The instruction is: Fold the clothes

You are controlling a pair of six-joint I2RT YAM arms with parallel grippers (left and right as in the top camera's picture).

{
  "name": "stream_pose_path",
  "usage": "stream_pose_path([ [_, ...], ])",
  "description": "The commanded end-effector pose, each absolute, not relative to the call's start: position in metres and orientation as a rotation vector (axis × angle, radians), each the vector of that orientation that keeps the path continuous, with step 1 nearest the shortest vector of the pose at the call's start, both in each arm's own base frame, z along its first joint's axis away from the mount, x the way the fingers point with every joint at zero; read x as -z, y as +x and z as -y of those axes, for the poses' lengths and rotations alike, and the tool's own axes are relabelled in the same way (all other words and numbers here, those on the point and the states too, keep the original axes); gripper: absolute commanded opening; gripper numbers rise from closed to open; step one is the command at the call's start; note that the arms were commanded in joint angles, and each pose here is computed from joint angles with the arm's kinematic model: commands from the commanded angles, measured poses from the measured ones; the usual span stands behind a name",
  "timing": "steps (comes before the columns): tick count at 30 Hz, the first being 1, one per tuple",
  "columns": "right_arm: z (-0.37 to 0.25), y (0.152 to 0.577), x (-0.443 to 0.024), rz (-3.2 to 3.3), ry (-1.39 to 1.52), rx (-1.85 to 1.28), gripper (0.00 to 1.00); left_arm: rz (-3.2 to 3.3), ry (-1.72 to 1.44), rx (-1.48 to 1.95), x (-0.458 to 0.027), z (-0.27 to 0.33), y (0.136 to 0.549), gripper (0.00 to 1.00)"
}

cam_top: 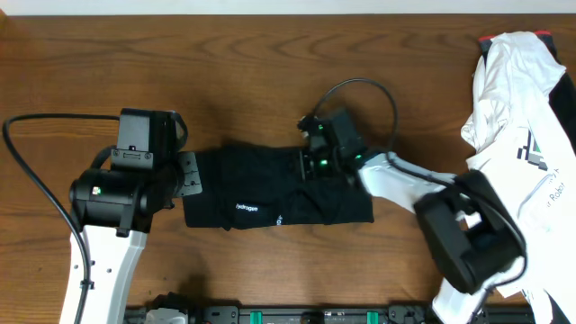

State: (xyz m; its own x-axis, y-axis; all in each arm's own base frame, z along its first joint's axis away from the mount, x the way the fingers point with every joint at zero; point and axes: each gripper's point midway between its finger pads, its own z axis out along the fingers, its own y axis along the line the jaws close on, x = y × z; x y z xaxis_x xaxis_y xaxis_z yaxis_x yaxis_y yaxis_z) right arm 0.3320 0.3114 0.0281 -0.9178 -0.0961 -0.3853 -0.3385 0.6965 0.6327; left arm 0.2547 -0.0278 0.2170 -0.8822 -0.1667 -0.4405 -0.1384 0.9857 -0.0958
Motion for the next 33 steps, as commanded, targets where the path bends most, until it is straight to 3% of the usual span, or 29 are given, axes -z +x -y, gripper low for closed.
stream_pose_path([
  [1,-0.329,0.326,-0.03,-2.572,-0.332,-1.146,0.01,-2.655,-0.212,0.07,-0.223,0.025,0.255,0.24],
  [7,-0.32,0.337,-0.094,-2.357,-0.492,-1.331,0.05,-2.69,-0.039,0.274,-0.222,0.055,0.248,0.29],
  [13,-0.246,0.353,-0.142,-2.38,-0.271,-1.32,0.08,-2.706,0.178,0.5,-0.222,0.097,0.24,0.31],
  [19,-0.156,0.342,-0.122,-2.613,0.104,-1.085,0.24,-2.816,0.402,0.605,-0.197,0.152,0.229,0.36],
  [24,-0.122,0.309,-0.095,-2.81,0.195,-0.946,0.28,-2.926,0.312,0.646,-0.165,0.195,0.239,0.36],
  [27,-0.119,0.289,-0.087,-2.897,0.115,-0.889,0.25,-2.999,0.208,0.648,-0.139,0.215,0.247,0.37],
  [33,-0.11,0.276,-0.076,-2.983,0.093,-0.74,0.1,-3.088,0.086,0.622,-0.09,0.235,0.265,0.35],
])
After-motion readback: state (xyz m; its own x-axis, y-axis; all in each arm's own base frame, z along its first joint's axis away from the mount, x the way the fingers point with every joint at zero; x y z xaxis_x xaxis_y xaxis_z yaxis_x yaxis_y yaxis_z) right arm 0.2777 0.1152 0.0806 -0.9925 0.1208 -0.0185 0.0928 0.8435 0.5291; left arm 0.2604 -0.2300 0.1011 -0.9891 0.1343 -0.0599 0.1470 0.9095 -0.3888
